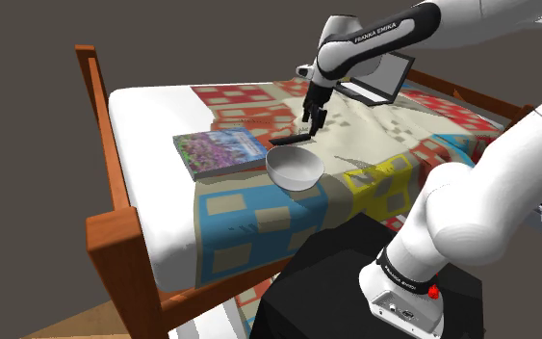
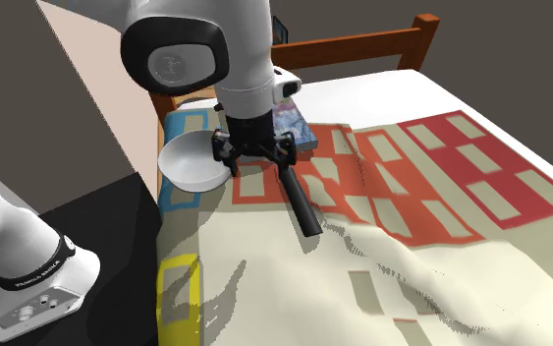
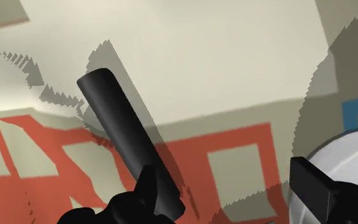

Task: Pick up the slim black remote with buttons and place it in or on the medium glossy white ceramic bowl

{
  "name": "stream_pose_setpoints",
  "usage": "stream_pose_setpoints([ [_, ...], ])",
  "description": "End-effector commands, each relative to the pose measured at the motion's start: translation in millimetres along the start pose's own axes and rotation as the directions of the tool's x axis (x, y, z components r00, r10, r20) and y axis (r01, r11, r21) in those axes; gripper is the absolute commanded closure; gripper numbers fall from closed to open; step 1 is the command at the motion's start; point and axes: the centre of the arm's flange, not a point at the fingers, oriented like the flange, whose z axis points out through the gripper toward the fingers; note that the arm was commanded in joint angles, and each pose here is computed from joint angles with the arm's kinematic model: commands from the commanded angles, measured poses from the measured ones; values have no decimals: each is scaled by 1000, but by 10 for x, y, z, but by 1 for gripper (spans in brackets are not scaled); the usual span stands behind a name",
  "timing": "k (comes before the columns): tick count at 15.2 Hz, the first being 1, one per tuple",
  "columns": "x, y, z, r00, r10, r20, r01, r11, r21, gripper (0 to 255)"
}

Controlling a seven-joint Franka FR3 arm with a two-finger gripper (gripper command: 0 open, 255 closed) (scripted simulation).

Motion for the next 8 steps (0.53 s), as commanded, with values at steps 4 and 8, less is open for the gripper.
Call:
stream_pose_setpoints([
  [4,186,471,387,976,-216,-10,215,976,-24,0],
  [8,335,701,636,946,-323,-14,322,946,-35,0],
])
